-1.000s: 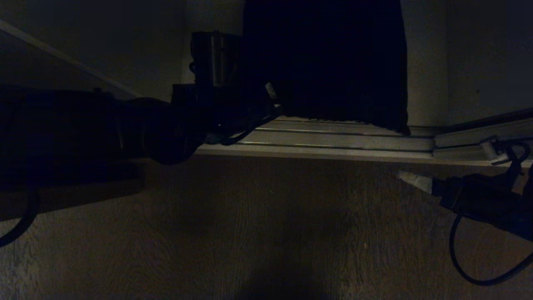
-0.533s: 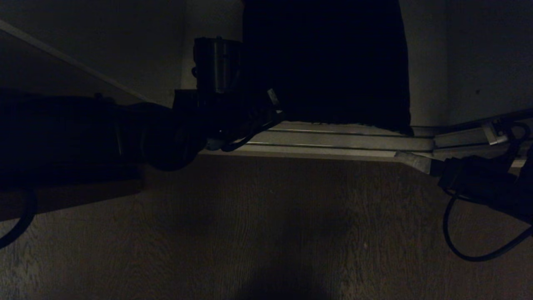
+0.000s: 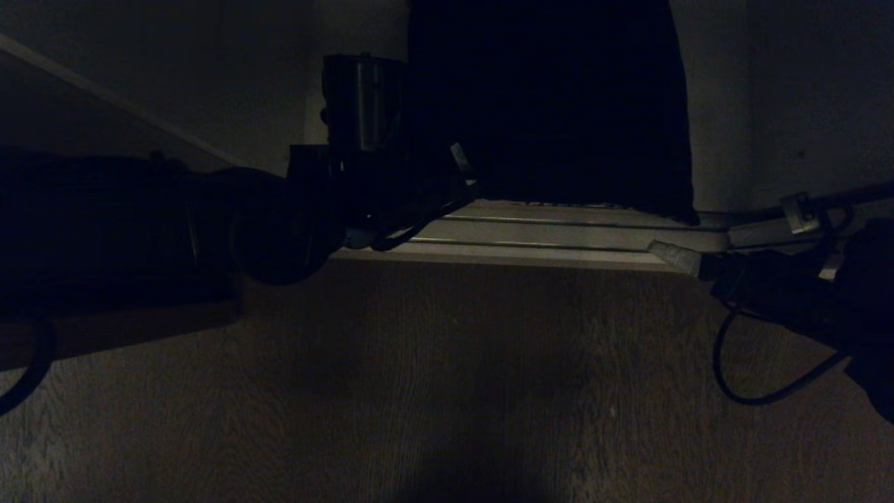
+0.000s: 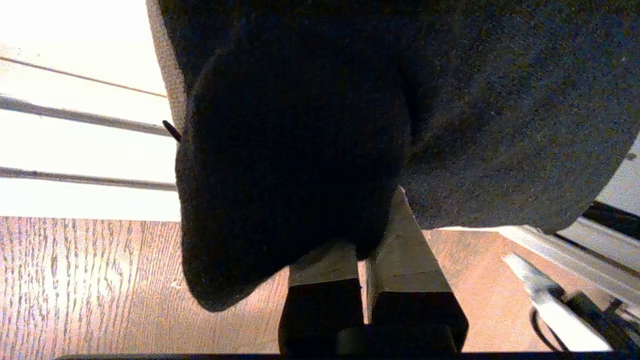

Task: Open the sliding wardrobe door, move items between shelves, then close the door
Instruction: Place the pillow on the higher shelf

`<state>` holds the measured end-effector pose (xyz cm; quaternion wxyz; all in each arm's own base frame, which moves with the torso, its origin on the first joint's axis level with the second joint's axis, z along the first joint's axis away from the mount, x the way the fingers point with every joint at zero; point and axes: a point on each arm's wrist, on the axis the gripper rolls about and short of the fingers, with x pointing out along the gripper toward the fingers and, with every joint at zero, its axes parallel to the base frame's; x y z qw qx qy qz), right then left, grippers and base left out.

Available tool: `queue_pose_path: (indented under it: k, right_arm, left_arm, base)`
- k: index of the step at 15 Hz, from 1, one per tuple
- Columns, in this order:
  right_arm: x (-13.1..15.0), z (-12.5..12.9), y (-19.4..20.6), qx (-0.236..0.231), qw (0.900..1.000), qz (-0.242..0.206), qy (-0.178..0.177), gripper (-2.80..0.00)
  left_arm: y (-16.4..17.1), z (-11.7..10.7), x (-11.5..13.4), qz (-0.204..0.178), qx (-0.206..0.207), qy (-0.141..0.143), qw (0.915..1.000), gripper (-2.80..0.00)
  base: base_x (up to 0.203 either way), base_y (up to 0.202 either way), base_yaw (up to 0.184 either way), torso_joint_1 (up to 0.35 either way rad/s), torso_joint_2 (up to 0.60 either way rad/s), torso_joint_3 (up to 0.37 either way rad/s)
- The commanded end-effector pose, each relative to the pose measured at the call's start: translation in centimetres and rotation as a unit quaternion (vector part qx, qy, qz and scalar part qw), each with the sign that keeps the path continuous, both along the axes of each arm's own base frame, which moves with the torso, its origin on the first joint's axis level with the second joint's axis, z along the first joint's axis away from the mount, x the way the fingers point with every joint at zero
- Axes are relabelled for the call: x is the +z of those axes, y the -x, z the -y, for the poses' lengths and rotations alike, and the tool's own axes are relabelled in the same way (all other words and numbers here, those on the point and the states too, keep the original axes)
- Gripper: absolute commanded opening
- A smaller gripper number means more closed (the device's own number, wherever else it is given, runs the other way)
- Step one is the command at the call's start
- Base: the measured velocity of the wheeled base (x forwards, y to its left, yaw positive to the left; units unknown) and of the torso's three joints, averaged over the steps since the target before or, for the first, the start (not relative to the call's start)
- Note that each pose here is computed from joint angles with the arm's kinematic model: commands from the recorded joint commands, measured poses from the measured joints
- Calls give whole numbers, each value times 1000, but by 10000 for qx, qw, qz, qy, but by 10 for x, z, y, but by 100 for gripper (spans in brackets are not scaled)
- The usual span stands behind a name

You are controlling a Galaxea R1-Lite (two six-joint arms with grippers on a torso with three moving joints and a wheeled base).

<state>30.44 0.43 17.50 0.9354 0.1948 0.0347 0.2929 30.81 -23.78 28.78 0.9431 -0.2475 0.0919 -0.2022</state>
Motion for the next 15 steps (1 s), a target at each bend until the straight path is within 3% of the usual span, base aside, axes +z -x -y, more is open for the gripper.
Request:
queue_pose_path:
  k: [1,8,11,15]
  right_arm:
    - [2,2,-13,-2,9999,53,-94,0]
    - [31,18,-29,-200,9982,534,-206,0]
    - [38,21,-36,-195,9974,542,-437,0]
    - [42,21,-43,-120,9970,622,-439,0]
  left_arm:
    - [2,-1,-3,-49,7,-16,10000,-280]
    - [7,-4,1,-35,0,-6,10000,-280]
    - [8,-4,-6,-116,-16,-79,9999,-280]
    - [11,2,-5,-111,-108,-75,9999,-280]
  base:
    - [0,0,0,0,0,0]
    - [0,0,0,0,0,0]
    - [0,0,0,0,0,0]
    - [0,0,0,0,0,0]
